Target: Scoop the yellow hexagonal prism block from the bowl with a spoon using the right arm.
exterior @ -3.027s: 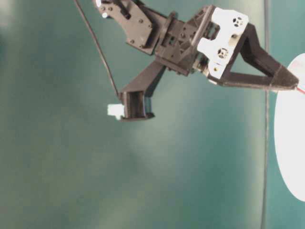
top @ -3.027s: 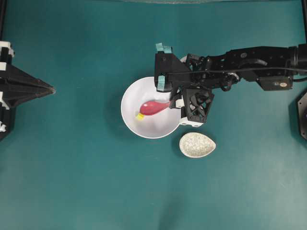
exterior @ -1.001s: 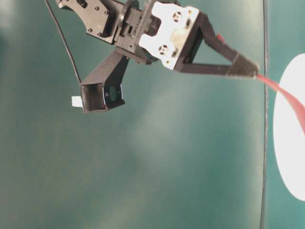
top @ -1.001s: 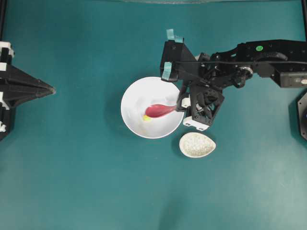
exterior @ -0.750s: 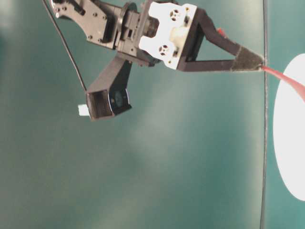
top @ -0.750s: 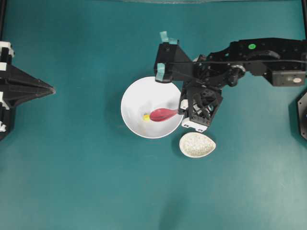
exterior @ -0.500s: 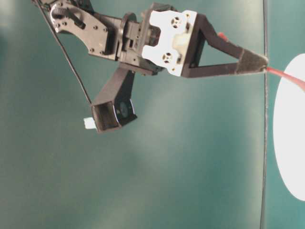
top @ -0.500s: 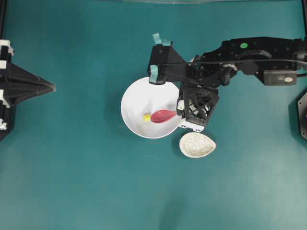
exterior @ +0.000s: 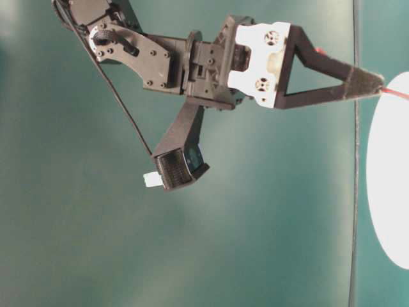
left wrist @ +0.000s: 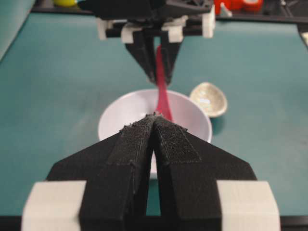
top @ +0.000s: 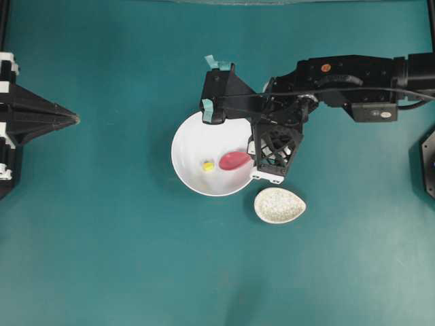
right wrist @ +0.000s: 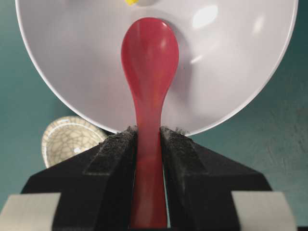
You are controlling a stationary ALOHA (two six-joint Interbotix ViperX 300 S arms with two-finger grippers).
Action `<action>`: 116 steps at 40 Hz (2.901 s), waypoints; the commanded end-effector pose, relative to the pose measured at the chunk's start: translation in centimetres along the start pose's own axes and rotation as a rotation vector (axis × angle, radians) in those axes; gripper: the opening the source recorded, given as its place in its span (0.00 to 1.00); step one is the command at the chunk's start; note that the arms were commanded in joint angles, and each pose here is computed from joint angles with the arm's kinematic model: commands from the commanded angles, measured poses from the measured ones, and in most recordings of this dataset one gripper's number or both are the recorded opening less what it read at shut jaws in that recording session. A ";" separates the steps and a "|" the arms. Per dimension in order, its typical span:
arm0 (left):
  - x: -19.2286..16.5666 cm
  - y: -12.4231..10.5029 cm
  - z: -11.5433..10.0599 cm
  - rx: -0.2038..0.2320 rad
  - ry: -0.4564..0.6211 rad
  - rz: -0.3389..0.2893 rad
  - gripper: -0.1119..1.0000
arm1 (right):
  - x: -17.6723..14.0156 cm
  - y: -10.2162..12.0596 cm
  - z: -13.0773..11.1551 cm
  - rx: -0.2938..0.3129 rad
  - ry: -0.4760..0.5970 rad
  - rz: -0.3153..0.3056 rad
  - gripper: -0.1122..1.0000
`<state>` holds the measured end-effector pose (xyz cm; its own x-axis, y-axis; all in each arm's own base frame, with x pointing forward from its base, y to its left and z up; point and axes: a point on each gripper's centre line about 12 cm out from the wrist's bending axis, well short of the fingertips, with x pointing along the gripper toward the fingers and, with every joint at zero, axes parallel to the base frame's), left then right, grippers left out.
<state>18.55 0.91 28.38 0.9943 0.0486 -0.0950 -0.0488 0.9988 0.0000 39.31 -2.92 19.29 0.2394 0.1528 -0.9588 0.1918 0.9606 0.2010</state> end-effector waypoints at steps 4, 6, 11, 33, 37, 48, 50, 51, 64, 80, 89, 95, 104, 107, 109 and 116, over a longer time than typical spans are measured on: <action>0.2 0.0 1.0 0.001 -0.028 0.001 0.10 | -1.0 0.2 0.8 -0.010 -0.042 0.001 0.31; 0.2 0.0 1.0 0.001 -0.026 0.001 0.10 | -0.9 0.1 0.8 -0.010 -0.041 -0.001 0.31; 0.2 0.0 1.0 0.003 -0.028 0.001 0.10 | -0.4 0.0 0.9 -0.008 -0.037 -0.001 0.31; 0.1 0.0 1.0 0.003 -0.029 0.000 0.10 | -0.3 1.1 2.4 -0.049 -0.070 0.005 0.31; 0.1 0.0 1.0 0.001 -0.029 0.001 0.10 | -0.3 1.2 2.6 -0.053 -0.079 0.006 0.31; 0.1 0.0 1.0 0.002 -0.029 0.000 0.10 | -0.2 1.6 3.0 -0.061 -0.111 0.008 0.31; 0.1 0.0 1.0 0.001 -0.029 0.001 0.10 | -0.2 1.6 3.1 -0.063 -0.122 0.008 0.31; 0.1 0.0 1.1 0.001 -0.031 0.001 0.10 | -0.3 1.6 3.3 -0.066 -0.129 0.008 0.31; 0.1 0.0 1.1 0.001 -0.032 0.001 0.10 | -0.4 1.6 3.9 -0.103 -0.186 0.003 0.31; 0.1 0.0 1.2 0.001 -0.034 0.001 0.10 | -0.6 1.6 4.1 -0.107 -0.202 0.002 0.31; 0.1 0.0 1.2 0.001 -0.035 0.001 0.10 | -1.7 1.6 4.1 -0.118 -0.227 -0.015 0.31; 0.0 0.0 1.2 0.001 -0.037 0.001 0.10 | -2.6 1.5 4.2 -0.134 -0.255 -0.033 0.31; 0.0 0.0 1.3 0.000 -0.046 0.001 0.10 | -3.8 1.5 4.7 -0.157 -0.305 -0.055 0.31; 0.0 0.0 1.3 -0.002 -0.048 0.001 0.10 | -4.3 1.6 4.6 -0.159 -0.316 -0.055 0.31; 0.0 0.0 1.3 -0.002 -0.048 0.001 0.10 | -4.5 1.6 4.5 -0.160 -0.316 -0.056 0.31; 0.0 0.0 1.4 0.000 -0.048 0.000 0.10 | -5.4 1.4 3.5 -0.148 -0.286 -0.057 0.31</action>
<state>18.51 0.90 28.59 0.9958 0.0484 -0.0782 -0.0487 0.9988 -0.0016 42.23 -3.07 23.43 0.4643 0.0511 -0.8842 0.0746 0.9925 0.0966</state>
